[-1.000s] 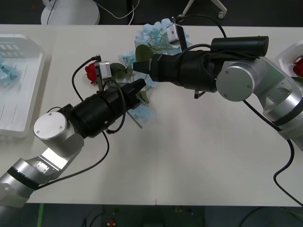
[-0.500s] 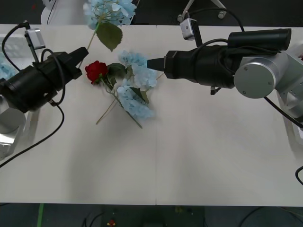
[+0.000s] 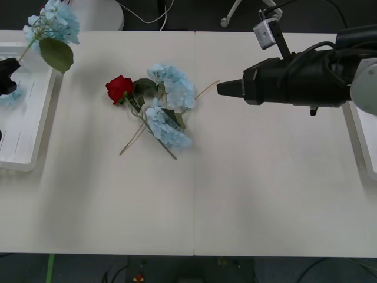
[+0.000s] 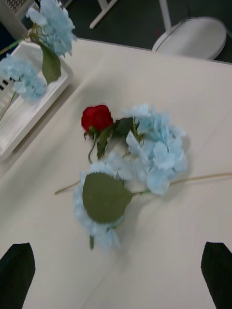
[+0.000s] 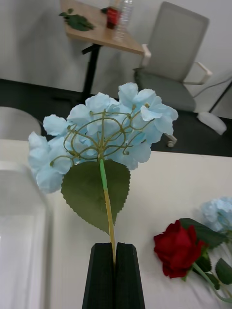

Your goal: Put the red flowers into the right box and the blue flowers into the left box

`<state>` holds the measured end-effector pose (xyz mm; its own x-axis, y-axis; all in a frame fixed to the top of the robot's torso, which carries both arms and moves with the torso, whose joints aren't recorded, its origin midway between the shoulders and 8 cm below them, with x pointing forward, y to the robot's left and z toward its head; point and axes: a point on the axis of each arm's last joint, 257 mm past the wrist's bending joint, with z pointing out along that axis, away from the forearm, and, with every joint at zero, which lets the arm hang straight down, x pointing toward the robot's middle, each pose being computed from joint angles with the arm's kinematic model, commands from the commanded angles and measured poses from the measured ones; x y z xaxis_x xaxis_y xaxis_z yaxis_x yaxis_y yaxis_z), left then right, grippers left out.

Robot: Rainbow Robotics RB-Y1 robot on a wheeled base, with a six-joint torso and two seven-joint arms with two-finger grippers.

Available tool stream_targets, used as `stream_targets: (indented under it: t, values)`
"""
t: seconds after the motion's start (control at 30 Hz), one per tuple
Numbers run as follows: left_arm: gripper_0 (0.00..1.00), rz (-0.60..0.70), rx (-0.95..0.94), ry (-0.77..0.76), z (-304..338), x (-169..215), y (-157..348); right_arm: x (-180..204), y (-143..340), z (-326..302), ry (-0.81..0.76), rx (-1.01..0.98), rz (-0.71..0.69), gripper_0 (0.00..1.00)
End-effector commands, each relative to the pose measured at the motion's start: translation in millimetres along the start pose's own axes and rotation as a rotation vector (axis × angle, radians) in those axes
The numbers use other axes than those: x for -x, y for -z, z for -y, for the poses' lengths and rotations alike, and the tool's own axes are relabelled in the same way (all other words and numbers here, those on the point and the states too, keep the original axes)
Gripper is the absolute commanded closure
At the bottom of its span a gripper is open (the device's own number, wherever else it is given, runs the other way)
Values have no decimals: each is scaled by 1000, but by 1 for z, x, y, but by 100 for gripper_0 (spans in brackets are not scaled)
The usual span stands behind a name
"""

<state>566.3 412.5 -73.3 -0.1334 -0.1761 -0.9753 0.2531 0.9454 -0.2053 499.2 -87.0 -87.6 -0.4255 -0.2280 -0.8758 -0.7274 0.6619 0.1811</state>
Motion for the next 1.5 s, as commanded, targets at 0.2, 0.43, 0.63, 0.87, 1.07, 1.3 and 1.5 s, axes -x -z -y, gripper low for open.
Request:
stream_targets:
  t: [0.2,0.43,0.63,0.87,1.07,1.3,1.5]
  values:
    - [100,-21,261,29,-124,37,67,10,84,40,125,35,-110,0]
    - [100,-16,367,75,-178,44,103,-11,94,41,347,87,-165,0]
    - [100,-74,443,36,-204,25,125,-23,97,32,549,150,-187,0]
    - [56,-157,494,-28,-216,-12,133,-22,104,22,618,201,-168,0]
    - [5,-178,477,-50,-209,-24,124,-24,104,23,614,199,-156,0]
    - [3,-224,217,23,-131,-24,79,-24,102,24,611,194,-144,0]
    - [2,-245,-3,80,-54,-13,40,-24,101,23,614,198,-140,0]
